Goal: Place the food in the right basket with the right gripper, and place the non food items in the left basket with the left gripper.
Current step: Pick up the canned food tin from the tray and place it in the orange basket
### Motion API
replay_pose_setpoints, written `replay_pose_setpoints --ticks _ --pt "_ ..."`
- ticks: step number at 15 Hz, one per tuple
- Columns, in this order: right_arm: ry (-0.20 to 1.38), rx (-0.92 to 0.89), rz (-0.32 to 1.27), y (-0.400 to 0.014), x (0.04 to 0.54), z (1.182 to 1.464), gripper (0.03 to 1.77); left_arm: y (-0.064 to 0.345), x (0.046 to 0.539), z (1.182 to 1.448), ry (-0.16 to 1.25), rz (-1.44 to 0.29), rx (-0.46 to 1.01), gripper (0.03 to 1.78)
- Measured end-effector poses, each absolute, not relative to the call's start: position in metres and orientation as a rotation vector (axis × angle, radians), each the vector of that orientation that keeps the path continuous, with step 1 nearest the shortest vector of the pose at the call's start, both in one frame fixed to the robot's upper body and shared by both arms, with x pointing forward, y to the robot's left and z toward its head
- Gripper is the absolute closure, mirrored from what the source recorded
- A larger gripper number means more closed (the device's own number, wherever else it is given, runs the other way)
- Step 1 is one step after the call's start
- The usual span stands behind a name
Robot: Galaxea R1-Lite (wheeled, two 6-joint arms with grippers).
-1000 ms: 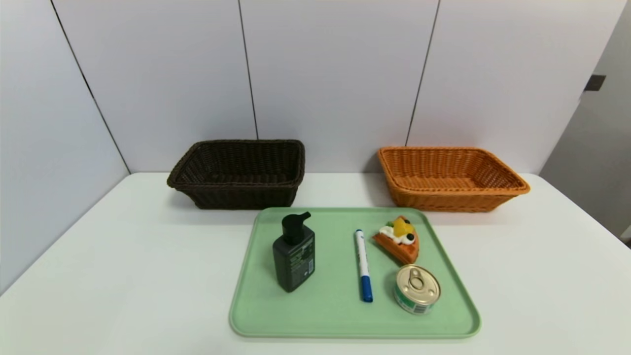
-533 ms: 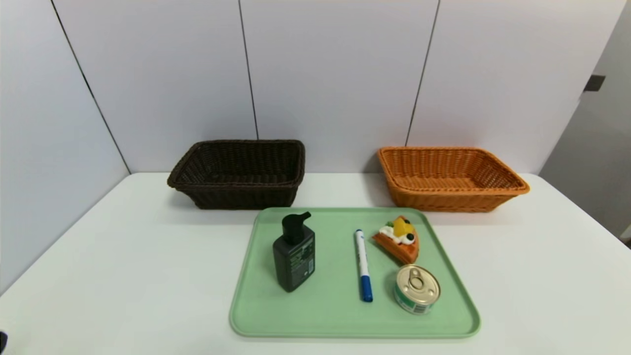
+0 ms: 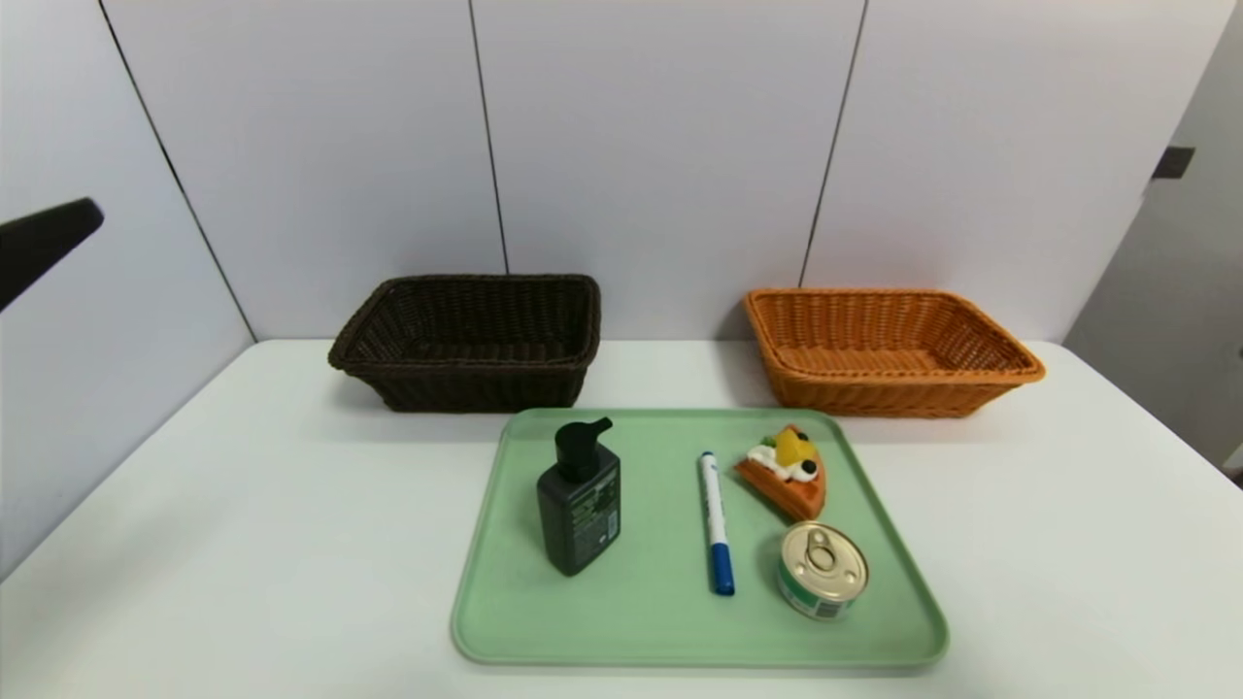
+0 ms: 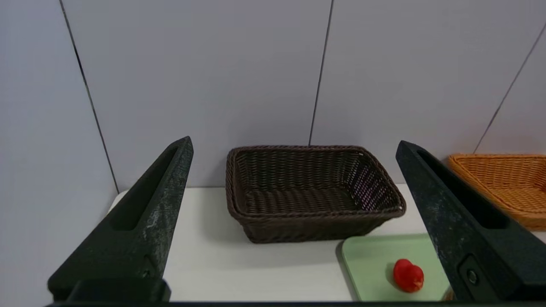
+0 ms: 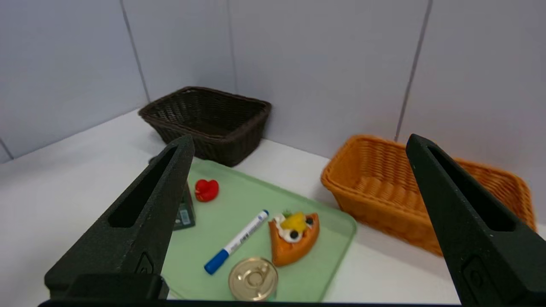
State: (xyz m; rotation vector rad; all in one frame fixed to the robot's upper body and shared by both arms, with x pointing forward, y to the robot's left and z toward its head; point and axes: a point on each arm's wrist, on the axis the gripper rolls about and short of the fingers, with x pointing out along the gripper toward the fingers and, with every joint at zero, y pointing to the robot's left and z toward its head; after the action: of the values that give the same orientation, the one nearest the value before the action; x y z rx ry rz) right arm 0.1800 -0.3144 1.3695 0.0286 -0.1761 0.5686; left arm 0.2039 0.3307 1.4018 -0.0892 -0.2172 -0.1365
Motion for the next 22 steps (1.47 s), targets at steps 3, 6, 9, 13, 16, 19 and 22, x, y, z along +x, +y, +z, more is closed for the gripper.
replay_pose_setpoints --ticks 3,6,9,13,16,19,22 --pt "-0.101 0.02 0.662 -0.307 0.216 1.372 0.09 0.331 0.24 1.405 -0.18 -0.13 -0.077 0.12" --pt "0.056 -0.018 0.523 -0.305 0.249 1.369 0.09 0.332 0.259 1.397 -0.125 -0.086 -0.048 0.12" --pt "0.145 -0.033 0.32 -0.306 0.274 1.366 0.09 0.332 0.269 1.392 -0.093 -0.069 -0.04 0.12" --pt "0.179 -0.052 0.018 -0.294 0.312 1.369 0.09 0.333 0.281 1.388 -0.073 -0.016 -0.008 0.12" --pt "0.215 -0.062 -0.005 -0.287 0.324 1.358 0.09 0.333 0.287 1.385 -0.059 -0.017 -0.009 0.12" --pt "0.187 -0.035 0.059 -0.281 0.331 1.355 0.09 0.333 0.29 1.385 -0.054 -0.015 -0.01 0.12" --pt "0.24 -0.073 0.17 -0.269 0.324 1.35 0.09 0.333 0.294 1.378 -0.009 -0.004 -0.001 0.12"
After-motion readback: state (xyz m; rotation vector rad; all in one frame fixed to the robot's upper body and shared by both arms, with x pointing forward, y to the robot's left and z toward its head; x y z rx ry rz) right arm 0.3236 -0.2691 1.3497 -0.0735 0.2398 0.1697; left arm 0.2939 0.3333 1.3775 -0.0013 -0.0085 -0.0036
